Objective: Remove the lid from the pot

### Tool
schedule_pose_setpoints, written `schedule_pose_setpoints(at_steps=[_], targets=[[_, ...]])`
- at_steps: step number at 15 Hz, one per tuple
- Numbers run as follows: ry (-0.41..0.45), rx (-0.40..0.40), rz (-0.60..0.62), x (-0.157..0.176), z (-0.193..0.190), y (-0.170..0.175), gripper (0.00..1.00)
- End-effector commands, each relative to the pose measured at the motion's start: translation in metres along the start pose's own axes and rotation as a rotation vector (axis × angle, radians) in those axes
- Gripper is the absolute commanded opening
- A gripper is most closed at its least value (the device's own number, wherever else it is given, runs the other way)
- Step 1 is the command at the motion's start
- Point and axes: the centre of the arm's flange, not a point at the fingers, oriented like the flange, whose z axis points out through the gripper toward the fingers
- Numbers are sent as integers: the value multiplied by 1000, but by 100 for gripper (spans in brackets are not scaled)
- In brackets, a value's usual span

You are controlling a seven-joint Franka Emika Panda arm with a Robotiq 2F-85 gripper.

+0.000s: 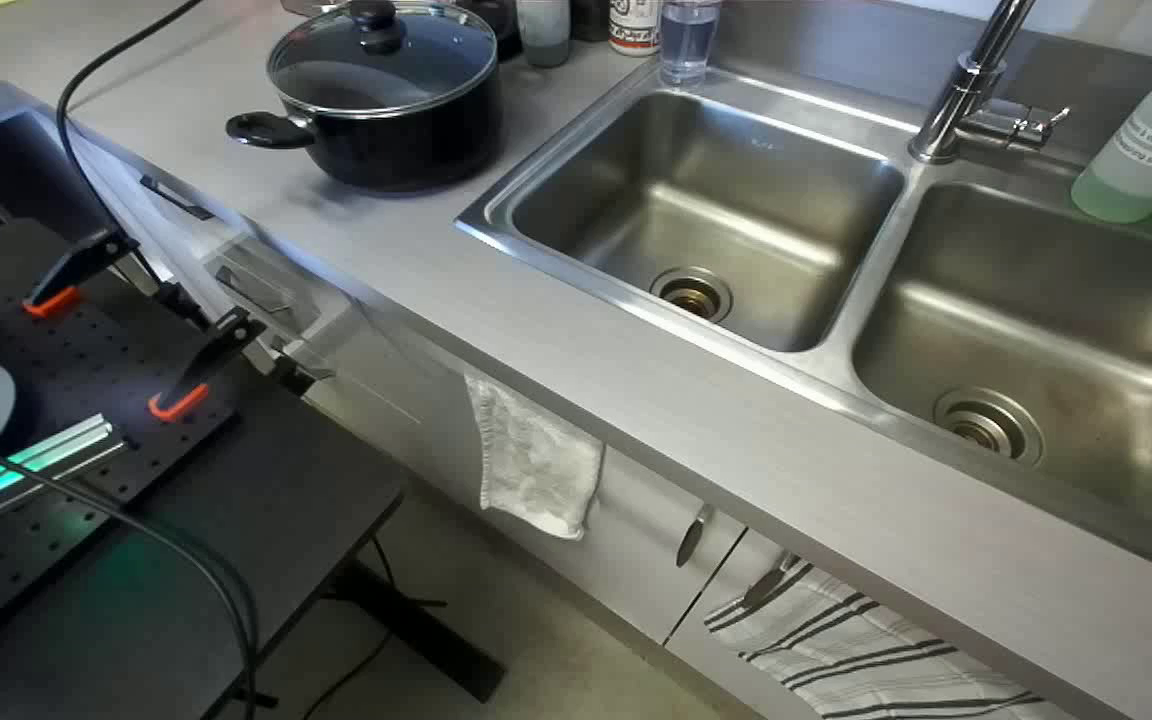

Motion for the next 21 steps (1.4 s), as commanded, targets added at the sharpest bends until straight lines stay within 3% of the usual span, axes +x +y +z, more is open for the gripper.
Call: schedule_pose_setpoints(at_steps=[1,7,11,15,21], targets=[[1,0,0,0,0,0,100],[1,0,0,0,0,0,100],[0,-31,-46,7,7,-21,100],[-1,-100,-113,13,30,-54,100],[77,-236,-245,14,81,-92,100]])
